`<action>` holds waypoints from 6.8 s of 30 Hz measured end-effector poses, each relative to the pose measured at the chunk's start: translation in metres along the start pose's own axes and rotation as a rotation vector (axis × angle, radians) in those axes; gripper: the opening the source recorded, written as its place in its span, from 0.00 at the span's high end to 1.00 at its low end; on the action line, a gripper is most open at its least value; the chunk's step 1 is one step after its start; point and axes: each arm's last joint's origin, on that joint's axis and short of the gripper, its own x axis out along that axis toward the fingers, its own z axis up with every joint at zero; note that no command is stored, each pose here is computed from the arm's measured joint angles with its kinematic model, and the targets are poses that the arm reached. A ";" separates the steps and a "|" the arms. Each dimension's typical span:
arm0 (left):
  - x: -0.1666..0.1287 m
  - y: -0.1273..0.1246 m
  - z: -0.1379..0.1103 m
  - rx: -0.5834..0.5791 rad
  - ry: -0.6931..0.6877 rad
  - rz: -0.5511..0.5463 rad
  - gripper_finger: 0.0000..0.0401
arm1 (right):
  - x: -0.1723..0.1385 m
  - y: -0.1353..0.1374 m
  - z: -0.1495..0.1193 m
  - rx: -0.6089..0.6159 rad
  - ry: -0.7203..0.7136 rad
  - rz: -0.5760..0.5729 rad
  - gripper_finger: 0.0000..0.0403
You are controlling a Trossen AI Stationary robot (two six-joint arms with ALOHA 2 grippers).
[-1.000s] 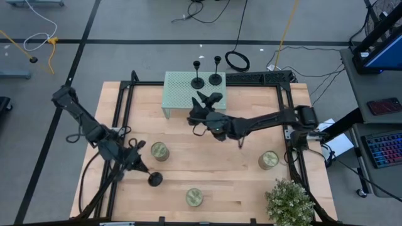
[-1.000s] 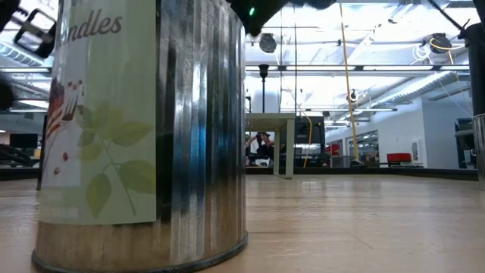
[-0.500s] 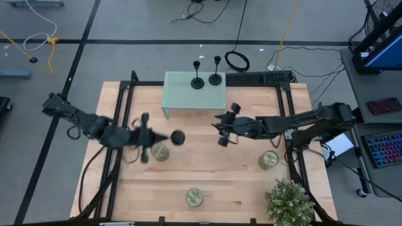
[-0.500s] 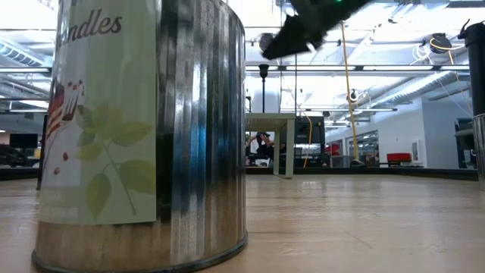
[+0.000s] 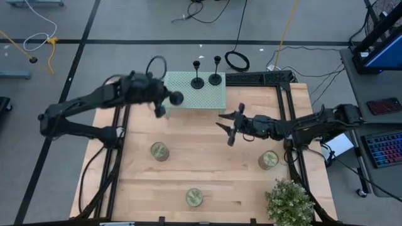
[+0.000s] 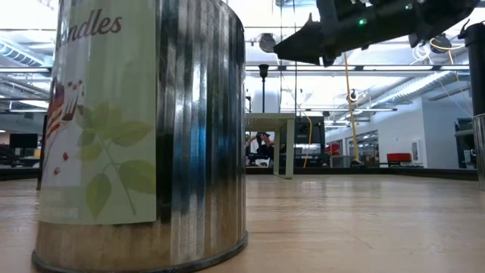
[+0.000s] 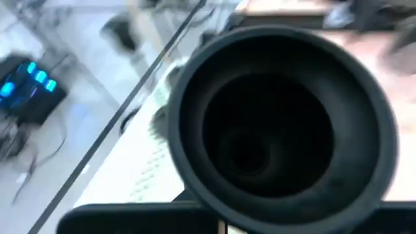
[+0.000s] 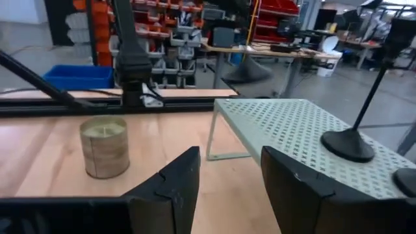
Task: Pick & Place candle stick holders
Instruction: Put the black candle holder on the shelf, then put the scented candle on the shelf
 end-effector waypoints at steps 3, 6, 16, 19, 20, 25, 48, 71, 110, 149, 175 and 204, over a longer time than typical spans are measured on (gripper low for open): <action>0.022 0.028 -0.007 -0.049 0.055 0.061 0.96 | 0.002 -0.006 -0.002 0.021 0.018 0.000 0.62; 0.041 0.050 -0.013 -0.107 0.079 0.101 0.96 | 0.004 -0.011 -0.004 0.035 0.039 -0.019 0.62; 0.074 0.091 -0.029 -0.163 0.097 0.109 0.96 | 0.005 -0.017 -0.012 0.011 0.116 -0.040 0.62; 0.078 0.099 -0.033 -0.177 0.106 0.128 0.95 | 0.005 -0.017 -0.013 0.009 0.119 -0.041 0.62; 0.078 0.101 -0.034 -0.180 0.107 0.132 0.95 | 0.005 -0.017 -0.013 0.009 0.119 -0.041 0.62; 0.082 0.108 -0.038 -0.189 0.111 0.109 0.95 | 0.005 -0.017 -0.013 0.006 0.121 -0.042 0.62; 0.087 0.112 -0.042 -0.125 0.153 0.203 0.70 | 0.005 -0.017 -0.013 0.017 0.126 -0.044 0.62; 0.001 -0.009 -0.033 -0.282 0.362 -0.299 0.73 | 0.000 -0.002 -0.014 0.047 0.136 0.014 0.48; 0.025 -0.199 -0.091 -0.023 0.891 -0.242 0.78 | 0.004 -0.012 -0.006 -0.017 0.052 -0.024 0.49; 0.021 -0.195 -0.107 0.339 0.939 -0.352 0.99 | 0.004 -0.013 -0.009 0.004 0.081 -0.026 0.50; 0.043 -0.036 0.017 0.262 0.743 -0.279 0.99 | 0.004 -0.013 -0.007 0.001 0.060 -0.027 0.50; 0.067 0.036 0.022 0.262 0.516 -0.256 0.91 | 0.005 -0.012 -0.010 -0.010 0.078 -0.027 0.50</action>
